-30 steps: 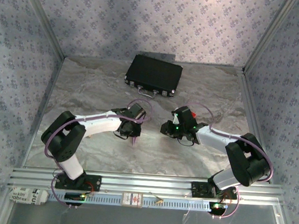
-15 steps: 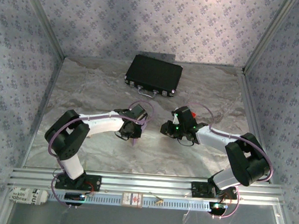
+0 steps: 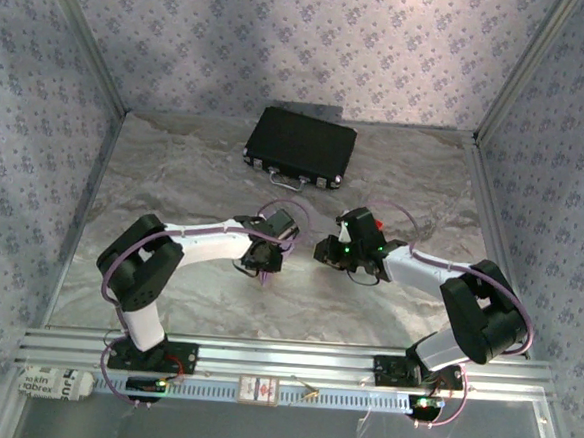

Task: Fold a paper plane with a square sheet of paper (pick it up from the middle)
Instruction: Move the paper plane to the center of the table, then reset both arms

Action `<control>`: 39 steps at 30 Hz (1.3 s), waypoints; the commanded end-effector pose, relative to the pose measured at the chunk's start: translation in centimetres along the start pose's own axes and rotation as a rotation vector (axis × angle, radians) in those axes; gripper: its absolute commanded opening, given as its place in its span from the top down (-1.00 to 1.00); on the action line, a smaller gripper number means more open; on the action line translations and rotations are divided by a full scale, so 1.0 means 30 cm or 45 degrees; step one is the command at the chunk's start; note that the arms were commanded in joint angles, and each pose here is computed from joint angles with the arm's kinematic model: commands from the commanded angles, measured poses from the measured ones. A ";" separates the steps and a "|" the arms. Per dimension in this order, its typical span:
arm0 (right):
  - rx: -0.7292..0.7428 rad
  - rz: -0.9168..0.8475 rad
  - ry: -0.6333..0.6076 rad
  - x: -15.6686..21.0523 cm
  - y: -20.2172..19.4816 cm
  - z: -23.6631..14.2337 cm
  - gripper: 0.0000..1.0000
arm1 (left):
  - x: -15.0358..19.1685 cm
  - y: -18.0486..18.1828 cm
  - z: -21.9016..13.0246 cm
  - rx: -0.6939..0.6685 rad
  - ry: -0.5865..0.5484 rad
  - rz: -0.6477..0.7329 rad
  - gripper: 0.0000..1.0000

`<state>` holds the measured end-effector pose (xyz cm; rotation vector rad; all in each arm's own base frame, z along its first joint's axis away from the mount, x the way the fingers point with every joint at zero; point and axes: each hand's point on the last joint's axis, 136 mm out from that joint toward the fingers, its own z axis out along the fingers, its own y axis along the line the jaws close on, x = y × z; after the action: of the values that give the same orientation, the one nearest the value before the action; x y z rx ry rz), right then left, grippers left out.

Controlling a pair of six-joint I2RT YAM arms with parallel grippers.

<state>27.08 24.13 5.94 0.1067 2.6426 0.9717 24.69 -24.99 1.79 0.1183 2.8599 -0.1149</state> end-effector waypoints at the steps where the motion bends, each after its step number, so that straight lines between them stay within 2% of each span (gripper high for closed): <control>1: 0.013 0.002 -0.005 0.004 -0.015 -0.028 0.61 | 0.088 0.028 0.063 -0.071 0.121 -0.058 0.37; 17: 0.006 -0.006 -0.035 -0.011 -0.041 -0.092 0.61 | 0.072 -0.009 0.008 -0.088 0.067 -0.133 0.25; 31: 0.165 -0.009 -0.229 -0.106 -0.127 -0.265 0.56 | -0.013 -0.037 -0.144 0.024 -0.079 -0.178 0.07; 36: 0.280 -0.050 -0.352 -0.161 -0.169 -0.360 0.40 | -0.044 -0.033 -0.223 0.069 -0.153 -0.184 0.03; 37: 0.320 -0.071 -0.396 -0.179 -0.175 -0.391 0.31 | -0.056 -0.029 -0.246 0.077 -0.181 -0.178 0.03; 39: 0.417 -0.124 -0.498 -0.222 -0.190 -0.459 0.01 | -0.083 -0.009 -0.287 0.074 -0.257 -0.153 -0.04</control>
<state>28.45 12.80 11.83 0.2304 2.4500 0.6228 24.57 -25.86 8.60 -0.0799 2.7295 -0.2507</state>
